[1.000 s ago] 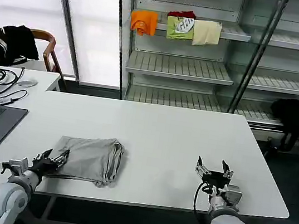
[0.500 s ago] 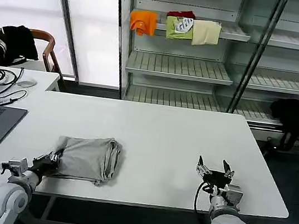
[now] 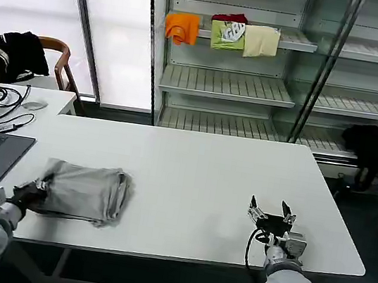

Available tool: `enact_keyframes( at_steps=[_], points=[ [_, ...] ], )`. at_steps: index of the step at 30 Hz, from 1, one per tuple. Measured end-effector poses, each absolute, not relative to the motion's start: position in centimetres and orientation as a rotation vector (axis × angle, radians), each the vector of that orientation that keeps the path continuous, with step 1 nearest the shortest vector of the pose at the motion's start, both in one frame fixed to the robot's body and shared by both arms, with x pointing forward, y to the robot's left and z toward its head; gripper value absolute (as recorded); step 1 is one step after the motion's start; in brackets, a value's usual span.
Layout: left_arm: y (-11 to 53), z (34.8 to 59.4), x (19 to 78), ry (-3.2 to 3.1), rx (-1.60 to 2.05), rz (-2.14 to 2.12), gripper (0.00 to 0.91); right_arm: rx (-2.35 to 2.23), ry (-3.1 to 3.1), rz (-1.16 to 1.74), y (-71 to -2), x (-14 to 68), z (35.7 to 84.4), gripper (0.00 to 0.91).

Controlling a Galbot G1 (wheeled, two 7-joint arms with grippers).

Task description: Fold and organize the clothes.

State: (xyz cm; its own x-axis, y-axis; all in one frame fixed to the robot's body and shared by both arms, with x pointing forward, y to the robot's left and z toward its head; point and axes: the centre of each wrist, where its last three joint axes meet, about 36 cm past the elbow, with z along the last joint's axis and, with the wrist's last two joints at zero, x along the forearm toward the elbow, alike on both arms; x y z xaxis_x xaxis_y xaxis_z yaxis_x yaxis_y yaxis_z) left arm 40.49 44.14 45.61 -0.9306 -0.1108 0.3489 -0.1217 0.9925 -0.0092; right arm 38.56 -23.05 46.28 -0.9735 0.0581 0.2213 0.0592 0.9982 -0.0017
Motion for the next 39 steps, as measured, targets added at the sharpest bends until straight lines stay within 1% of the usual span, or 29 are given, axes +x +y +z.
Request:
enact_keyframes(
  at_steps=[9,15,20,24,30,34,39],
  points=[
    [51.1,50.2,40.9,-2.800,0.285,-0.132,0.000,-0.088,-2.923,-0.015,-23.0,38.2,46.6,0.907],
    [52.6,51.8,40.9,-2.799,0.295,-0.208,0.000,-0.098,-2.923,-0.015,-23.2,38.0,46.7,0.907],
    [51.7,52.6,40.8,-2.806,0.266,-0.240,0.000,-0.110,-2.917,-0.010,-23.5,37.7,46.5,0.907],
    [49.0,53.0,40.6,-2.817,0.199,-0.245,0.000,-0.123,-2.914,-0.005,-23.8,37.8,46.3,0.907],
    [40.8,53.2,40.5,-2.858,0.047,-0.262,0.000,-0.150,-2.900,0.004,-24.1,38.0,45.9,0.907],
    [34.4,52.0,40.4,-2.861,-0.080,-0.258,0.000,-0.169,-2.883,0.006,-24.2,38.0,45.5,0.907],
    [27.0,49.5,40.6,-2.838,-0.223,-0.211,0.000,-0.180,-2.864,0.014,-24.1,37.9,45.1,0.907]
  ],
)
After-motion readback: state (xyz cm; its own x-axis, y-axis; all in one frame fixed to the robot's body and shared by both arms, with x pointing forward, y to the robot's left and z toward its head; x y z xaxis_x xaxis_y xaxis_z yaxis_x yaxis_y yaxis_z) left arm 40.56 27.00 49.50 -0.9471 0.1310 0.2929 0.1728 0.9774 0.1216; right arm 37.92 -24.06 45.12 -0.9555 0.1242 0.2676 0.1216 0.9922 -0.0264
